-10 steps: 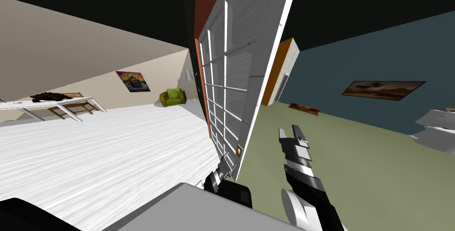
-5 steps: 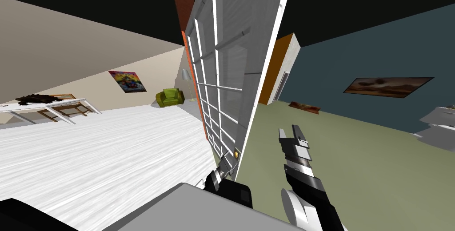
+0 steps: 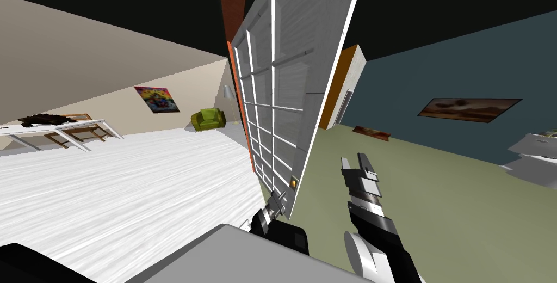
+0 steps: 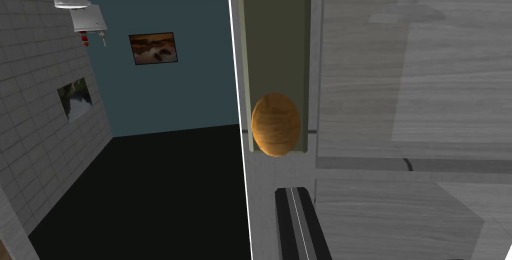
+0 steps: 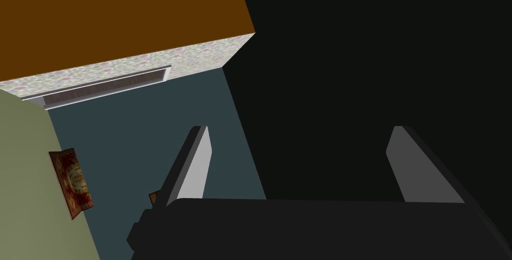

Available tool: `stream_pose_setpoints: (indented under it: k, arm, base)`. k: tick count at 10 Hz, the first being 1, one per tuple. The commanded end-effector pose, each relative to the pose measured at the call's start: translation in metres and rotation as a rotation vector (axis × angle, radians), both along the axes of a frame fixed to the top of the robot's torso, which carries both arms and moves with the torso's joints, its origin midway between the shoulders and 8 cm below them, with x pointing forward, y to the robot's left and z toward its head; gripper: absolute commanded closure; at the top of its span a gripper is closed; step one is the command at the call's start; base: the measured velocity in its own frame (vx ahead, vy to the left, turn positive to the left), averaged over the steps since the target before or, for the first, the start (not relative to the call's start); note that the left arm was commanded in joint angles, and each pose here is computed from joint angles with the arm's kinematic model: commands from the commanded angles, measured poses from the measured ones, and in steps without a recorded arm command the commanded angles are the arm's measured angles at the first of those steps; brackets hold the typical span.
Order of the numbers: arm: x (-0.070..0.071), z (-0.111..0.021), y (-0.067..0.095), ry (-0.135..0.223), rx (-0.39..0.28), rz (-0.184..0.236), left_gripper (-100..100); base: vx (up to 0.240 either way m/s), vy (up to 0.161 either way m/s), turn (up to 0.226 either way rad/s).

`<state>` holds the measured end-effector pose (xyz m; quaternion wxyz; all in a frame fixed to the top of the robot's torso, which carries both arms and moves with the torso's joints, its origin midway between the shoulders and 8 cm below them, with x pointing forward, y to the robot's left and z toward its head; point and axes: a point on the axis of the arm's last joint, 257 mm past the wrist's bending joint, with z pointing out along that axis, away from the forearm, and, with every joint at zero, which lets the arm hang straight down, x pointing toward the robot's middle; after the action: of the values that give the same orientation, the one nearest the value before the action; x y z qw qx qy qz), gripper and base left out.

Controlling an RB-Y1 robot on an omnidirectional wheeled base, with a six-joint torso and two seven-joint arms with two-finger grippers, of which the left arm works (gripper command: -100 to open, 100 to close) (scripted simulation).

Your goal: Push the door open

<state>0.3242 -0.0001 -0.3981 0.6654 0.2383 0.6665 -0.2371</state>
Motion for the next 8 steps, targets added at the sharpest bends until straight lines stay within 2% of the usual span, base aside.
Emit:
stream_pose_setpoints:
  k: [1, 2, 4, 5, 8]
  arm:
    - [0.0, 0.0, 0.0, 0.0, 0.0, 0.0, 100]
    - [0.002, -0.001, 0.011, 0.0, 0.004, 0.034, -100]
    - [0.004, -0.001, 0.017, -0.001, 0.001, 0.058, -100]
    - [0.004, 0.0, 0.015, 0.0, 0.002, 0.048, -100]
    - [0.008, -0.002, 0.018, 0.0, 0.011, 0.054, -100]
  base:
    - [0.0, 0.0, 0.0]
    - [-0.1, -0.015, 0.215]
    - [-0.166, -0.046, 0.14]
    - [-0.085, -0.024, 0.019]
    - [0.113, -0.097, -0.018]
